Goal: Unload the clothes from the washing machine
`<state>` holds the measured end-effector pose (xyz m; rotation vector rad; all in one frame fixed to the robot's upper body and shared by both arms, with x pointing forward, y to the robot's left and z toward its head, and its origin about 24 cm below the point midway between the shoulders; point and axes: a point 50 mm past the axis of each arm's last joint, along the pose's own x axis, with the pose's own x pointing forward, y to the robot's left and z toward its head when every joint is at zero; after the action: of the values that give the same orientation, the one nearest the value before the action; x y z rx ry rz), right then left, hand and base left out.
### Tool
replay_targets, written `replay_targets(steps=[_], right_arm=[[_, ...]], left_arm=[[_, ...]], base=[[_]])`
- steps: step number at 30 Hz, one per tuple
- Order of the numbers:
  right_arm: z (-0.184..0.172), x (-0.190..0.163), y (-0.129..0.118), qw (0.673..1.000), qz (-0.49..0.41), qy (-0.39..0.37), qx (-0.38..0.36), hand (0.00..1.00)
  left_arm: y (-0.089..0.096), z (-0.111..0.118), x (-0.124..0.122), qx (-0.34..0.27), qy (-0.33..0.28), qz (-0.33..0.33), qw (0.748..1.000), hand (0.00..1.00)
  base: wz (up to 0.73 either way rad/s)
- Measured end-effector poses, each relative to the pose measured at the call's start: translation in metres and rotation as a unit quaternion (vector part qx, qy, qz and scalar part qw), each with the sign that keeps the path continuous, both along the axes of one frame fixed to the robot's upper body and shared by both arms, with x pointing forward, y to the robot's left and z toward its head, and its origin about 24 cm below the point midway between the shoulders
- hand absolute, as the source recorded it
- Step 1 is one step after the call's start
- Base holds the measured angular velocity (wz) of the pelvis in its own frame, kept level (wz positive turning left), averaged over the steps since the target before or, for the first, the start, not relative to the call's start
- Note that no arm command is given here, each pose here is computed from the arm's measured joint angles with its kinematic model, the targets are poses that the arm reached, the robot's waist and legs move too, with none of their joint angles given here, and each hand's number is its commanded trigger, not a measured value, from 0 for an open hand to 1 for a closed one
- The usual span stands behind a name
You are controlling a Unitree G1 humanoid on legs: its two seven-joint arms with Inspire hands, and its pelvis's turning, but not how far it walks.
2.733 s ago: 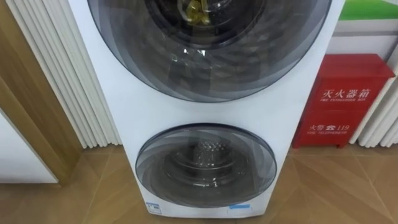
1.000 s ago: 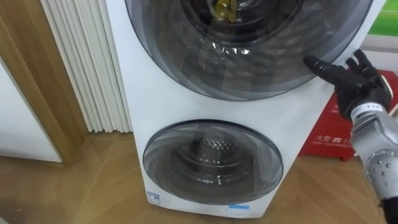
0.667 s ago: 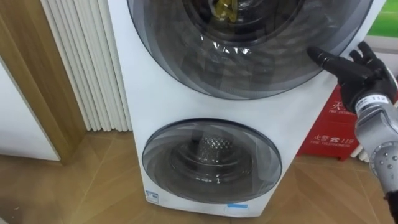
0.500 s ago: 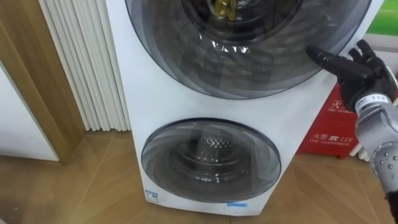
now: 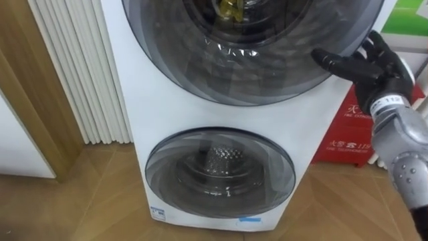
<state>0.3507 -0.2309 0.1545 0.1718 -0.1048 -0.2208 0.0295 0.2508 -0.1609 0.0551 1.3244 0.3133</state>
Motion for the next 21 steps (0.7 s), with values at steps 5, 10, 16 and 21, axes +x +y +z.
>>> replay_targets(steps=[5,10,16,21], right_arm=[[0.004,-0.007,0.009,0.999,0.024,-0.024,-0.017,0.0],[0.004,-0.015,0.011,0.999,0.031,-0.038,-0.018,0.0],[0.003,-0.02,0.013,0.998,0.03,-0.05,-0.031,0.0],[0.0,-0.023,0.017,0.997,0.039,-0.057,-0.022,0.0]], left_arm=[[0.001,0.001,0.003,0.007,-0.012,-0.003,1.0,0.0],[0.002,0.002,0.008,0.018,-0.014,-0.01,1.0,0.0],[0.001,0.002,0.013,0.026,-0.018,-0.014,0.999,0.0],[0.0,0.002,0.015,0.032,-0.018,-0.019,0.999,0.0]], base=[[-0.04],[0.0],[0.0],[-0.06]])
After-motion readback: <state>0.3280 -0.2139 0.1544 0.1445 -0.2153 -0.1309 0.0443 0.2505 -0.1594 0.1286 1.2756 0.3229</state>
